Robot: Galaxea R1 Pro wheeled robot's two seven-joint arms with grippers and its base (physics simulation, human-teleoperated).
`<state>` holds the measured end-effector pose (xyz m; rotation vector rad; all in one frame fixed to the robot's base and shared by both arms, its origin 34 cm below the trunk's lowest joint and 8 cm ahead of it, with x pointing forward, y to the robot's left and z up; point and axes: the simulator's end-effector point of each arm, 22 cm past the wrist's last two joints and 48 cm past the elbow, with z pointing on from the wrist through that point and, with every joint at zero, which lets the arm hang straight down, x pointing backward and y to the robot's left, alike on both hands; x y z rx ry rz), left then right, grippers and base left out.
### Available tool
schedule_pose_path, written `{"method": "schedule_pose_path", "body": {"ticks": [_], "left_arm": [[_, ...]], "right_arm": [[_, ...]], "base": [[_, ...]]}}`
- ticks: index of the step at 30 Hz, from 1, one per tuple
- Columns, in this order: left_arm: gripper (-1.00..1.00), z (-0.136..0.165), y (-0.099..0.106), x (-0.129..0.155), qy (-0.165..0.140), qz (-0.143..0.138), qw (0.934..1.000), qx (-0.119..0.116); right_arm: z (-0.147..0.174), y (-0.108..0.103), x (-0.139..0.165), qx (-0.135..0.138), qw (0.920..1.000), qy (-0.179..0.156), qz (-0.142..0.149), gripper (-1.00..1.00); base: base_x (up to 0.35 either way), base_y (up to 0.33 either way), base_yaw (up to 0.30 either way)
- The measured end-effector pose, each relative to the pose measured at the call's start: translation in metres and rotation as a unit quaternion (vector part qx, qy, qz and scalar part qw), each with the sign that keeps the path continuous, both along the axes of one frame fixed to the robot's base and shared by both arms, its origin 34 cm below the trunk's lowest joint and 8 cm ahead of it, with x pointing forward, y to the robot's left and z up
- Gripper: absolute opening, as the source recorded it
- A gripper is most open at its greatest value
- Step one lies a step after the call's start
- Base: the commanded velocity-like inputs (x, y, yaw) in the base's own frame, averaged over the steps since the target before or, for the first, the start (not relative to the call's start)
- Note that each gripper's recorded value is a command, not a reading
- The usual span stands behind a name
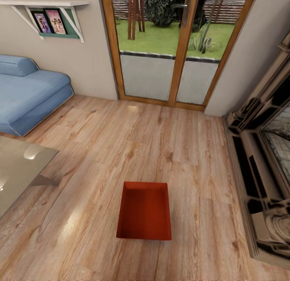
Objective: Move the two storage containers from the living room to the garage. In the garage, place one container on the floor and stack the other container on top of it (either order is fine).
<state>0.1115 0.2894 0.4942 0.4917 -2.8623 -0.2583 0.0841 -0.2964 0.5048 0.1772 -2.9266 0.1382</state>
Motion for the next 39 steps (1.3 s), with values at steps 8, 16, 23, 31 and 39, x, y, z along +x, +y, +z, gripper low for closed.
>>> {"method": "schedule_pose_path", "body": {"ticks": [8, 16, 23, 31, 39], "left_arm": [[1.00, 0.000, 0.000, -0.005, 0.006, 0.000, 1.0000, 0.000], [1.00, 0.001, 0.000, -0.010, 0.013, 0.000, 0.9999, 0.000], [1.00, 0.001, 0.000, -0.014, 0.018, 0.000, 0.9998, 0.000], [1.00, 0.001, 0.000, -0.015, 0.018, 0.000, 0.9998, 0.000], [1.00, 0.001, 0.000, -0.015, 0.018, 0.000, 0.9998, 0.000]], "right_arm": [[0.001, 0.000, -0.005, 0.000, 1.0000, 0.006, 0.000, 1.00], [0.002, 0.000, -0.010, 0.000, 0.9999, 0.013, 0.000, 1.00], [0.002, -0.001, -0.014, -0.001, 0.9998, 0.017, 0.000, 1.00], [0.002, 0.001, -0.014, 0.000, 0.9998, 0.018, -0.001, 1.00], [0.002, 0.000, -0.012, 0.000, 0.9999, 0.013, 0.002, 1.00]], "base": [[0.000, 0.000, 0.000], [0.000, 0.000, 0.000], [0.000, 0.000, 0.000], [0.000, 0.000, 0.000], [0.000, 0.000, 0.000]]}}
